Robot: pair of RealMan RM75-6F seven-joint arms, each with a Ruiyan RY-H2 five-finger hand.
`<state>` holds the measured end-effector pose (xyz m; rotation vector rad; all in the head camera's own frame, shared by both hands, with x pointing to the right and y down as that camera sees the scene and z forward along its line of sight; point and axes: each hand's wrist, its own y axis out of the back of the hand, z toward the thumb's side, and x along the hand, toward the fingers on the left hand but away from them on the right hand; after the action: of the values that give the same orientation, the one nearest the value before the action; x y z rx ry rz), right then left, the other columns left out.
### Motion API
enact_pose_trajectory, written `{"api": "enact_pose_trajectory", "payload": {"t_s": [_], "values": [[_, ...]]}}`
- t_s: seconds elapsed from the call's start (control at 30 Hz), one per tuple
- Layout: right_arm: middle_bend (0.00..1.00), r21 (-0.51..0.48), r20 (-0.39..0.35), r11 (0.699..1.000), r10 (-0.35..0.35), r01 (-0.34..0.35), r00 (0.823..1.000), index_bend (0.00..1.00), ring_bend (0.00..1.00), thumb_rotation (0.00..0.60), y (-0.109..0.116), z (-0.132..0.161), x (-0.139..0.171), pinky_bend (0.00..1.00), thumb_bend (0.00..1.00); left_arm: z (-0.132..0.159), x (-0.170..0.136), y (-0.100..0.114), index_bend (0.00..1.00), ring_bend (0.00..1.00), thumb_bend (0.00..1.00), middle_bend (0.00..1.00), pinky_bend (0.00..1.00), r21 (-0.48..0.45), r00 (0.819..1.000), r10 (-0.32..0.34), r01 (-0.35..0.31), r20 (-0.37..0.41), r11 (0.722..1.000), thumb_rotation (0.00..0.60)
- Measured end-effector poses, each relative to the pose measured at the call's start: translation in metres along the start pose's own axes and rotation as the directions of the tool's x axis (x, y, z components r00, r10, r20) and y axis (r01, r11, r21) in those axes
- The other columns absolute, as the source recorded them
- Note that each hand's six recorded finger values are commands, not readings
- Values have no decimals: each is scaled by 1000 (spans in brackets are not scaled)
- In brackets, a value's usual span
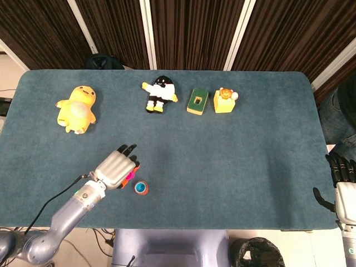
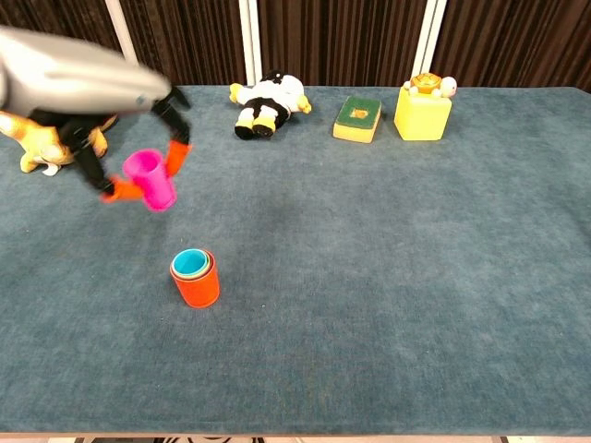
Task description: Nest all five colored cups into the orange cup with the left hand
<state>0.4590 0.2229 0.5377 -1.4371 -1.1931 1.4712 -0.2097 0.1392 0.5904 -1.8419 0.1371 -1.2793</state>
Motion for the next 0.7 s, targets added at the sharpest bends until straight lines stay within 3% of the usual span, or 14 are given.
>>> {"api": "enact_pose_trajectory", "payload": {"t_s": [0.3,0.47,0.7], "values": [[46,2,3,1000,2,-2,1000,72,71,600,-1,0,0,36,374,3,-5,-15,519,8,352,313,144,-55,998,-11,14,64,998,600],[46,-1,4,1000,-1,1,1000,72,72,600,0,-1,0,36,373,9,-1,-18,518,7,352,313,144,-63,995,15,-9,99,998,600],[46,-5,5,1000,-7,7,1000,72,72,600,2,-2,0,36,373,20,5,-31,517,7,352,312,143,-56,991,-5,13,134,998,600]]}}
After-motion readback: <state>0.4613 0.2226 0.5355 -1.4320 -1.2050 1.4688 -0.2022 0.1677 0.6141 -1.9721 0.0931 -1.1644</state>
